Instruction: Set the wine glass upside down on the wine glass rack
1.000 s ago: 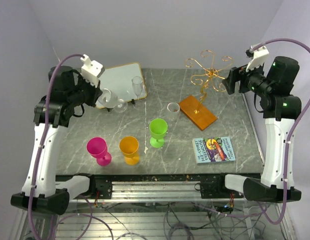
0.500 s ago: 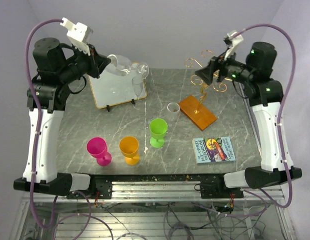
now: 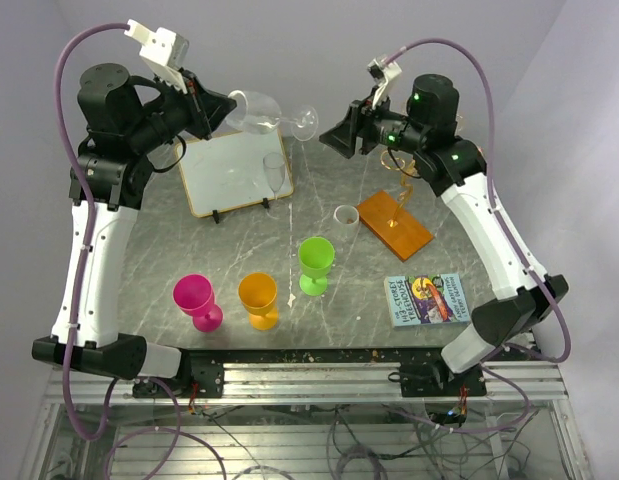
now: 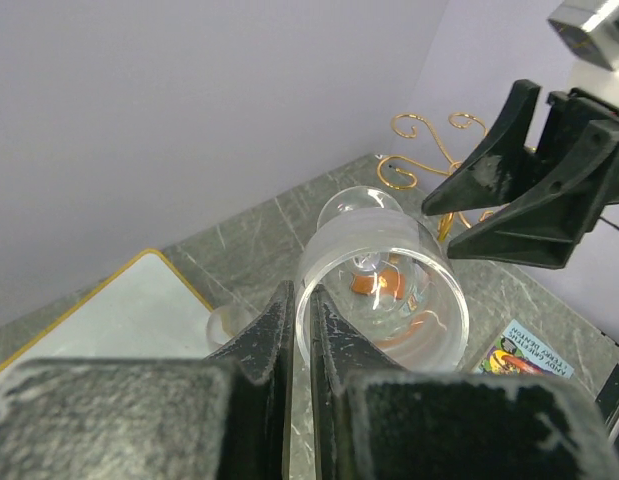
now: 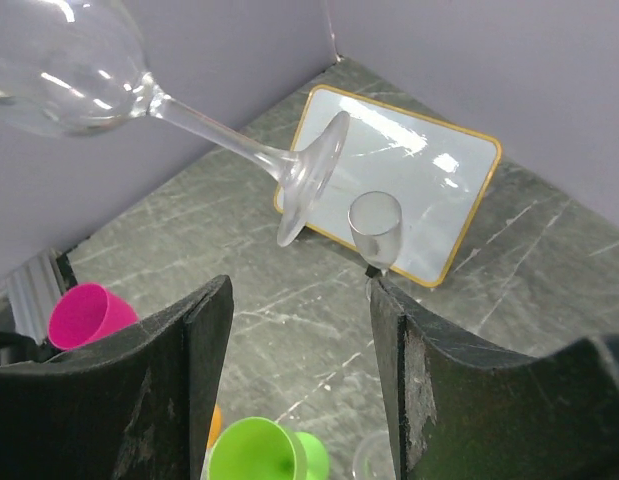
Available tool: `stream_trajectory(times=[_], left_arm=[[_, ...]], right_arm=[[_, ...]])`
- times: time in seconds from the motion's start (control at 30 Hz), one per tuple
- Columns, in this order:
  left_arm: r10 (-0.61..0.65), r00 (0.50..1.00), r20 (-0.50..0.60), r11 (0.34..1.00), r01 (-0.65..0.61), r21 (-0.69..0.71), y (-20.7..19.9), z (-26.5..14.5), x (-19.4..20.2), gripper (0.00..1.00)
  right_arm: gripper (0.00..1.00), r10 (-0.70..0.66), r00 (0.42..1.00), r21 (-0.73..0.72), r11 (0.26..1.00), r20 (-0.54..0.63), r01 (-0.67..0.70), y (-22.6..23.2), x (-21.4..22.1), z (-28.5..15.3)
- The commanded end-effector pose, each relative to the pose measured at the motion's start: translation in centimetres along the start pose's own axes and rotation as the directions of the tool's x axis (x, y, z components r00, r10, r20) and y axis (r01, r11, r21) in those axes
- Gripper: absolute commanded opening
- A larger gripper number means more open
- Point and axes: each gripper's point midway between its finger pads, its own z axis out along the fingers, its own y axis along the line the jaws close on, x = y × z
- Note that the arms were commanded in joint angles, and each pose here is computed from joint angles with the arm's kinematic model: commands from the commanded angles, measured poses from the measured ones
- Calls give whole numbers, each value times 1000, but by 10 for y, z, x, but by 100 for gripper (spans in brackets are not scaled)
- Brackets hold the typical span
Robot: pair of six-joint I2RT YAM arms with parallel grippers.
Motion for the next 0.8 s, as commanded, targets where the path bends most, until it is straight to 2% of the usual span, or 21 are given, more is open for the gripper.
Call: stream_trajectory(times=[0.0, 0.2, 0.43, 0.77], left_arm=[[52, 991, 120, 996, -60, 66, -24, -9, -37, 7], [49, 990, 130, 995, -61, 85, -28, -10, -39, 7], [31, 991, 132, 994, -44, 97, -30, -10, -36, 7], [19, 993, 120, 995, -31, 95, -29, -10, -29, 7]], right_arm=[[57, 52, 998, -29, 998, 45, -51, 9, -8, 18], [55, 91, 995, -30, 995, 35, -90, 9, -1, 34], [42, 106, 993, -22, 994, 51, -105, 8, -4, 35], [37, 106, 992, -56, 993, 66, -102, 15, -11, 32]])
